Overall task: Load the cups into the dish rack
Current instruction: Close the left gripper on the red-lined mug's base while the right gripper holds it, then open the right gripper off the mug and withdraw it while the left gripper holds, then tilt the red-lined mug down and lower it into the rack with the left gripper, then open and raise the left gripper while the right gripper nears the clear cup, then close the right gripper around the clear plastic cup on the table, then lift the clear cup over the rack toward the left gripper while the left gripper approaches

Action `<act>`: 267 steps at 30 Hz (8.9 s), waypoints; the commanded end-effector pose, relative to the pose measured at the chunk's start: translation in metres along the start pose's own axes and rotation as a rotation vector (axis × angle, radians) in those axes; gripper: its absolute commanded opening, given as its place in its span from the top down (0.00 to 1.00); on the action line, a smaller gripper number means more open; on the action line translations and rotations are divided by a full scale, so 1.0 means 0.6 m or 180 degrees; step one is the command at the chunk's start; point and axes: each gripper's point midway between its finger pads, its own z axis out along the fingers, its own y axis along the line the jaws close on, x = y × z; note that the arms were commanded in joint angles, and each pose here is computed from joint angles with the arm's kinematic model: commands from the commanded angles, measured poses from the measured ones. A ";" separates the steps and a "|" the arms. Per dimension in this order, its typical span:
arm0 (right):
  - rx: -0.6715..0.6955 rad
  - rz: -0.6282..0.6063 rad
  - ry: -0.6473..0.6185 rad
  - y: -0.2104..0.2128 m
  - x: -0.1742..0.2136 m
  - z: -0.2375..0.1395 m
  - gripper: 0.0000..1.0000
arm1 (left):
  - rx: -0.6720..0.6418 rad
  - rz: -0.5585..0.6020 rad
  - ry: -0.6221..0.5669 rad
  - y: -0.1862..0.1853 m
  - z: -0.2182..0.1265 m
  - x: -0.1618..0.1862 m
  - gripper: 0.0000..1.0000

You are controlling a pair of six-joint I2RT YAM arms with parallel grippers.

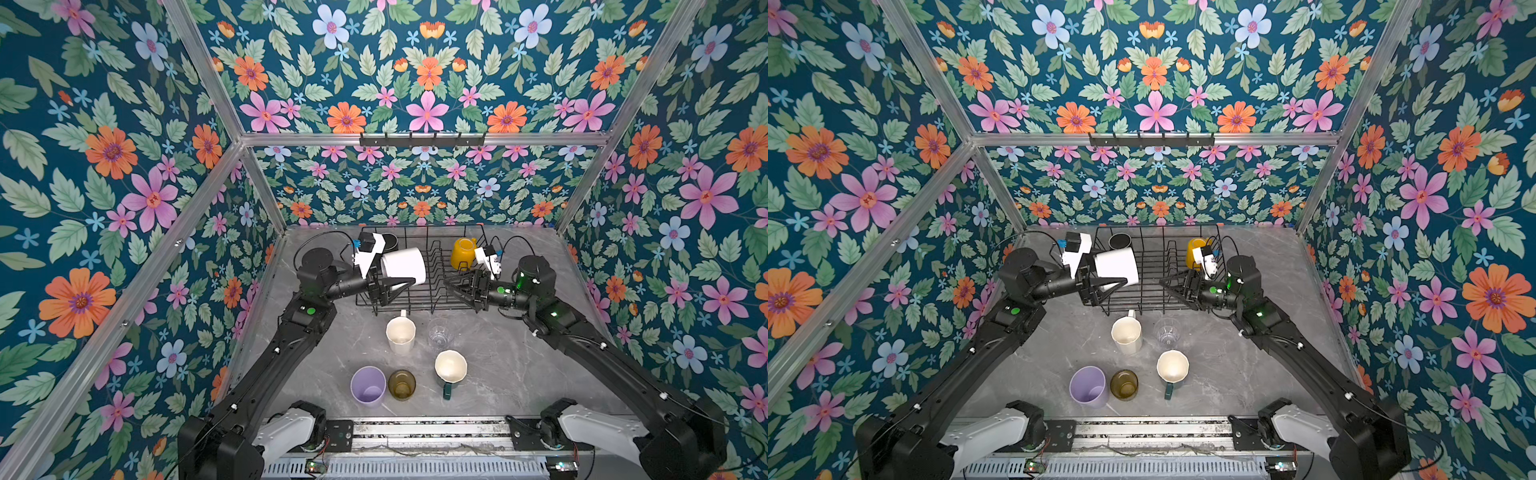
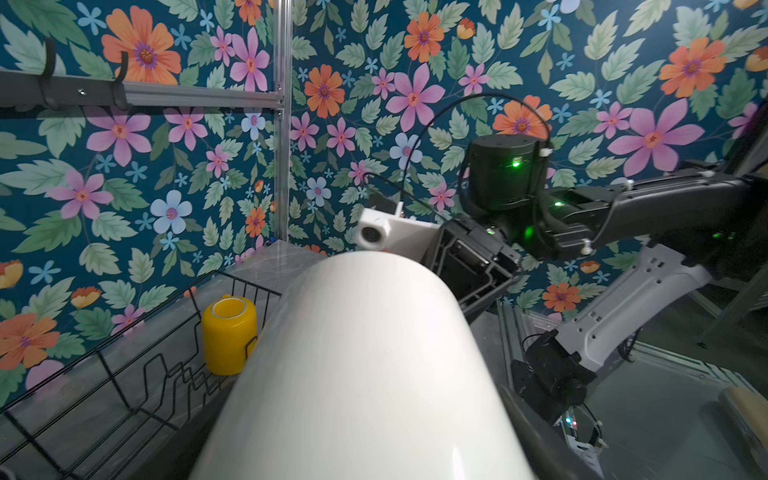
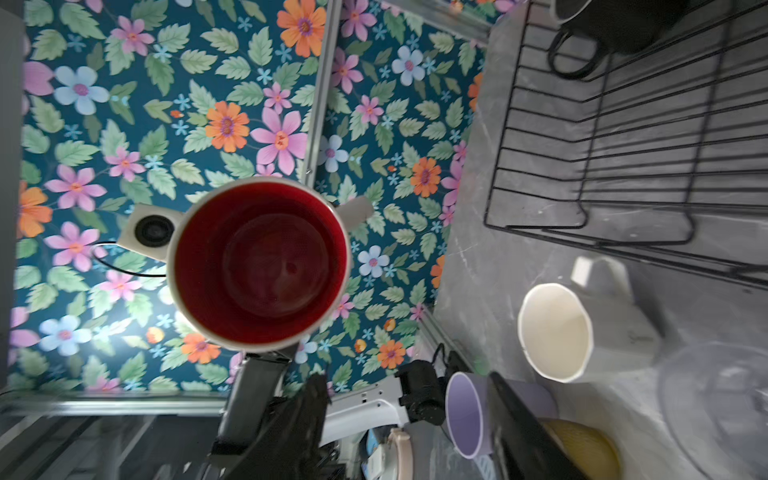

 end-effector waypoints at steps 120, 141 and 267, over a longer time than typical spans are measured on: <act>0.1219 -0.0260 -0.0587 -0.134 0.079 -0.147 0.04 | -0.2626 -0.0710 0.2540 0.486 0.242 0.410 0.15; 0.1484 -0.0221 -0.0588 -0.154 0.081 -0.159 0.07 | -0.2538 -0.0734 0.2348 0.473 0.248 0.382 0.01; -0.0145 0.0272 -0.0757 -0.078 -0.049 -0.081 1.00 | 0.0738 -0.0160 -0.0298 -0.055 0.054 0.005 0.00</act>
